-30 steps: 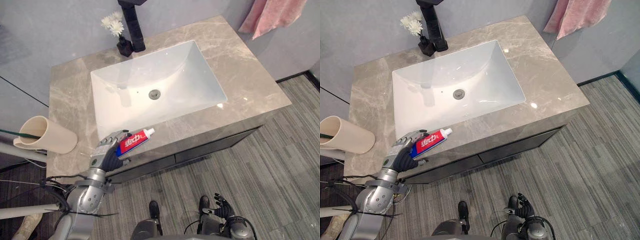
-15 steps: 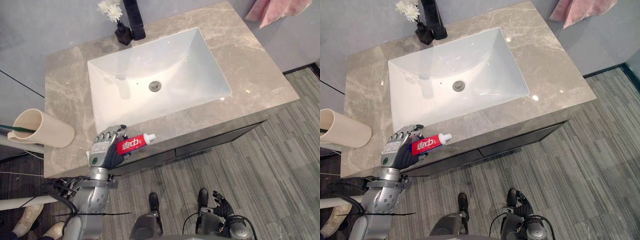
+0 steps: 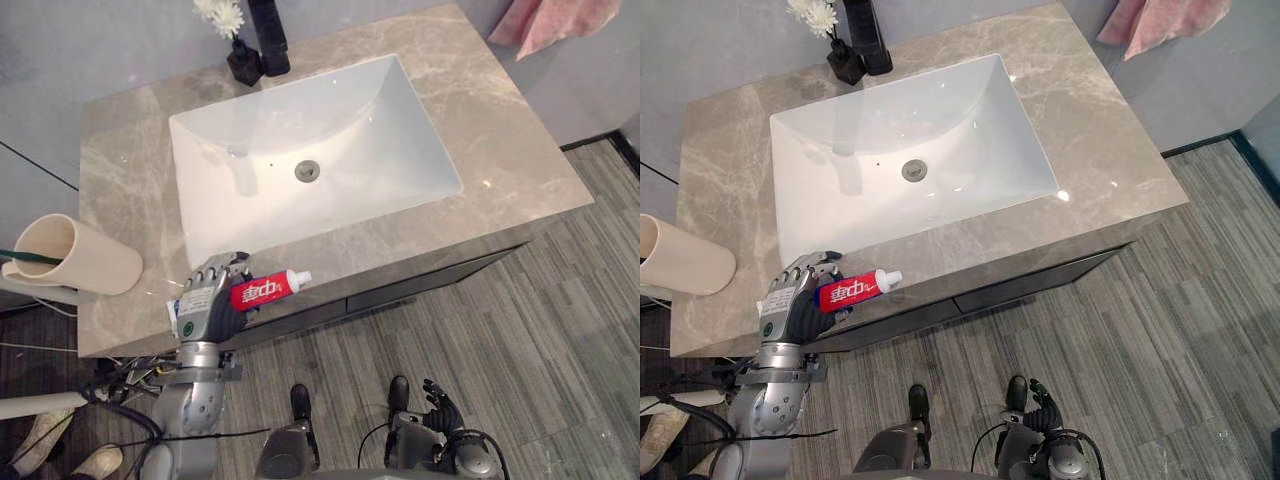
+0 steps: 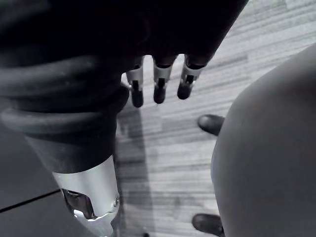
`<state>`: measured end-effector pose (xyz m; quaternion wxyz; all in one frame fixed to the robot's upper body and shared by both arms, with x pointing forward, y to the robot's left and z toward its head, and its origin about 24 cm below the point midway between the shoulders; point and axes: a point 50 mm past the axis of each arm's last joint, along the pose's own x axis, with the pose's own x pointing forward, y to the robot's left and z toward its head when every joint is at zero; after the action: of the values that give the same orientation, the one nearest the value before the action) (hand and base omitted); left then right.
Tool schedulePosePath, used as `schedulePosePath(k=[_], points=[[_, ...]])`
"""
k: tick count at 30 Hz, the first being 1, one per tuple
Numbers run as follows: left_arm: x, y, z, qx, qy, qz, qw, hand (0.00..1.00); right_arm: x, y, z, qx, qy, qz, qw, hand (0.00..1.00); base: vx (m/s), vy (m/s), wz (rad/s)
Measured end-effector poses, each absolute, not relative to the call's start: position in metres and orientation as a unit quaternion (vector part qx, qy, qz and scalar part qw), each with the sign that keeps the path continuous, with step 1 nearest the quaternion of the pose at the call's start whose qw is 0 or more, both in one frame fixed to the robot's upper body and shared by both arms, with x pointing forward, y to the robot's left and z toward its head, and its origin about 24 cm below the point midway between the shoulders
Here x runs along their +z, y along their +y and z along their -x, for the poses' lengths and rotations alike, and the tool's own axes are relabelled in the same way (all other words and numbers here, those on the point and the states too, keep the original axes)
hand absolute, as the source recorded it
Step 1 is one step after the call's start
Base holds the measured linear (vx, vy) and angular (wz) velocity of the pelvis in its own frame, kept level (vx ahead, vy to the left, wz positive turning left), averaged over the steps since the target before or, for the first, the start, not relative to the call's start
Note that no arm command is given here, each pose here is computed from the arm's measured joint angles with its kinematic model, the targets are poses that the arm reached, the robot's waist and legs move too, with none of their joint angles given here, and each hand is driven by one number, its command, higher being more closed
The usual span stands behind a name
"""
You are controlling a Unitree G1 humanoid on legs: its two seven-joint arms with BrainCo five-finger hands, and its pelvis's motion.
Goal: Organize washtable
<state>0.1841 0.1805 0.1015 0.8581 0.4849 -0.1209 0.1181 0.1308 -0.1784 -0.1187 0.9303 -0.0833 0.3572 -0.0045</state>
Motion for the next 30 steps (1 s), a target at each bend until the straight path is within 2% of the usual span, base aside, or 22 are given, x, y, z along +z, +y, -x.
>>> schedulePosePath(k=[10,13,14,17,23,30], points=[[0.105,0.178,-0.175,0.171,-0.118,-0.389,0.898,1.0,-0.122,-0.179,-0.127,-0.014,0.362,0.081,0.929,0.0,0.0,0.0,0.0],[0.121,0.179,-0.172,0.206,-0.155,-0.365,0.894,1.0,-0.122,-0.179,-0.126,-0.015,0.363,0.081,0.928,0.0,0.0,0.0,0.0],[0.144,0.181,-0.167,0.246,-0.21,-0.345,0.881,1.0,-0.123,-0.179,-0.126,-0.015,0.363,0.081,0.928,0.0,0.0,0.0,0.0],[0.166,0.181,-0.166,0.274,-0.27,-0.322,0.865,1.0,-0.124,-0.18,-0.125,-0.016,0.367,0.079,0.927,0.0,0.0,0.0,0.0],[0.17,0.177,-0.168,0.266,-0.288,-0.296,0.871,1.0,-0.125,-0.18,-0.124,-0.016,0.372,0.078,0.925,0.0,0.0,0.0,0.0],[0.183,0.15,-0.177,0.207,-0.345,-0.232,0.886,1.0,-0.131,-0.181,-0.119,-0.015,0.39,0.08,0.917,0.0,0.01,-0.012,0.07]])
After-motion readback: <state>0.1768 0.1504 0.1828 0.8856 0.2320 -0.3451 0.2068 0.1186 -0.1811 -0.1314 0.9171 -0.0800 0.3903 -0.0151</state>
